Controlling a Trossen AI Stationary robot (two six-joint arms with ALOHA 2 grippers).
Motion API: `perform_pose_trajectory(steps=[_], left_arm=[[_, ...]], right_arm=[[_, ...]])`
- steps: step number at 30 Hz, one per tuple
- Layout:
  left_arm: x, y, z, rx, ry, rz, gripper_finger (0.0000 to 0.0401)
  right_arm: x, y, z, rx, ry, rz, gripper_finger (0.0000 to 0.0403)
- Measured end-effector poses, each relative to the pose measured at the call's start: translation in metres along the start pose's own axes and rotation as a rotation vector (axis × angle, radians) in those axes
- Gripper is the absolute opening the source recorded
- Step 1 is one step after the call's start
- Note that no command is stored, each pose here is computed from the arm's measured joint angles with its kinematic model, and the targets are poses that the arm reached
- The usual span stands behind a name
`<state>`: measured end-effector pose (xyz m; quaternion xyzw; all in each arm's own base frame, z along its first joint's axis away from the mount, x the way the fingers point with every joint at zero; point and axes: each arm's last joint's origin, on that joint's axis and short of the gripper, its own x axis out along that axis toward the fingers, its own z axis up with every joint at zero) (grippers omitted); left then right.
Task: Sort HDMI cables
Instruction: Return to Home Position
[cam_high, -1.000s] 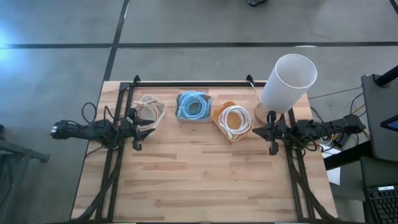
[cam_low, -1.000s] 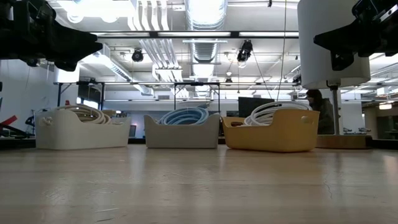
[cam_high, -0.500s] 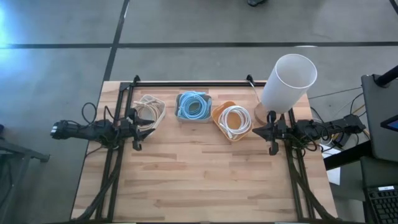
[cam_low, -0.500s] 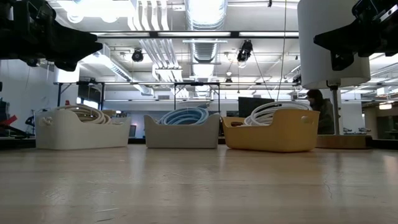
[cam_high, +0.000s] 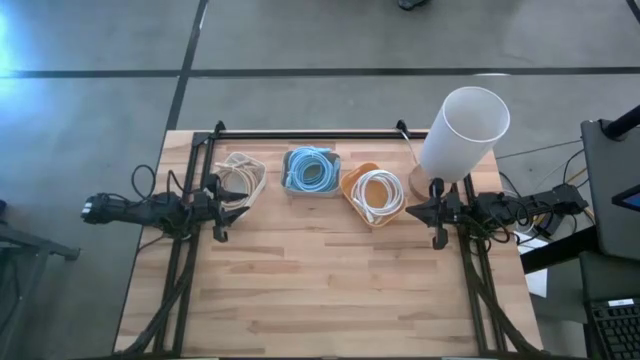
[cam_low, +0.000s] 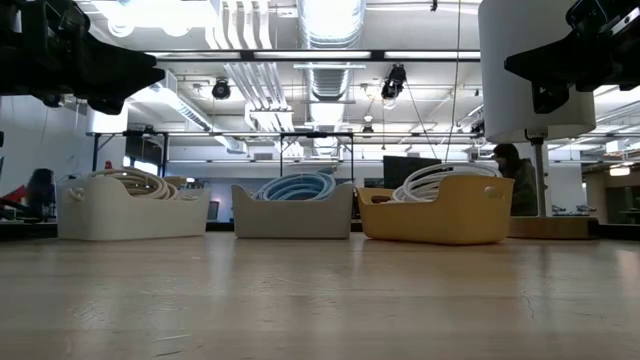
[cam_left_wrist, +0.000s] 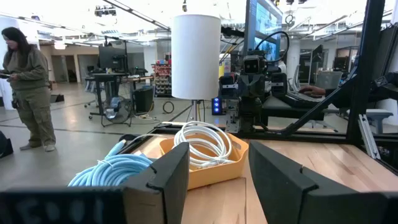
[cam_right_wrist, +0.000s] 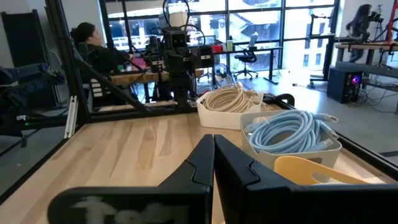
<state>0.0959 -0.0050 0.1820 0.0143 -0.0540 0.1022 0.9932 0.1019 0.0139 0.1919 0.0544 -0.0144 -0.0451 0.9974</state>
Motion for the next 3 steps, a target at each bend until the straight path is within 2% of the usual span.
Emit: perform_pose_trajectory(steps=[3], left_arm=[[0.0000,0.0000,0.0000,0.000,0.000,0.000,0.0172]], right_arm=[[0.0000,0.0000,0.0000,0.001,0.000,0.000,0.0008]])
